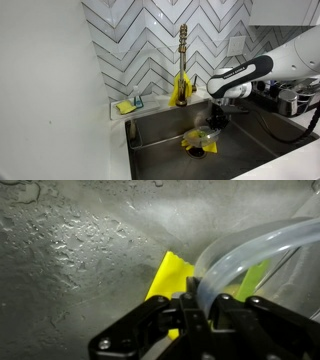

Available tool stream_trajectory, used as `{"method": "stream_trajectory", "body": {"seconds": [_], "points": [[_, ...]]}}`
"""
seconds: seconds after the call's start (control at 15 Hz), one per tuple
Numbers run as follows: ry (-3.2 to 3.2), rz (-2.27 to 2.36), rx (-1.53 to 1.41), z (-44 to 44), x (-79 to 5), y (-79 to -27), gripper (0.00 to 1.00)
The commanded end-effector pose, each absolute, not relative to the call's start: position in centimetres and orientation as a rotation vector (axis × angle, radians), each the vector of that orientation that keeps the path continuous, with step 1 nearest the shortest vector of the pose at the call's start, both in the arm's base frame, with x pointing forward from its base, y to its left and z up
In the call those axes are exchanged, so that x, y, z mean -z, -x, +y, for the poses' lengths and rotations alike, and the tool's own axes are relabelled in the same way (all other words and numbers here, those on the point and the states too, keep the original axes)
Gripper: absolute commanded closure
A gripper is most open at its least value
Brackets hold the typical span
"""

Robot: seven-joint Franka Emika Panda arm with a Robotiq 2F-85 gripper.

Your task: Put the yellow spoon and silver spoon in the bowl, then put the bowl in the sink

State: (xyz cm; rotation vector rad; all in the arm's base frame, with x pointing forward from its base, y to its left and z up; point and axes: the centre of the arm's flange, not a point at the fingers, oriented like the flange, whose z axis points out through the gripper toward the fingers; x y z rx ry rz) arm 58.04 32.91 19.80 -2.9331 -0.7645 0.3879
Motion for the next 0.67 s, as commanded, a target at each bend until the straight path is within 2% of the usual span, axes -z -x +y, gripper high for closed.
{"method": "stream_trajectory", "body": {"seconds": [0.0, 0.27, 0.33, 0.4, 0.6], "points": [[2.949, -0.76, -0.443, 33.5, -19.05, -59.13, 0.98], [2.948, -0.772, -0.448, 33.7, -18.68, -59.67, 0.98], [2.949, -0.771, -0.449, 33.75, -18.66, -59.75, 0.68], [2.944, -0.776, -0.451, 33.79, -18.65, -59.84, 0.66], [2.939, -0.783, -0.446, 34.06, -18.9, -60.02, 0.44]]}}
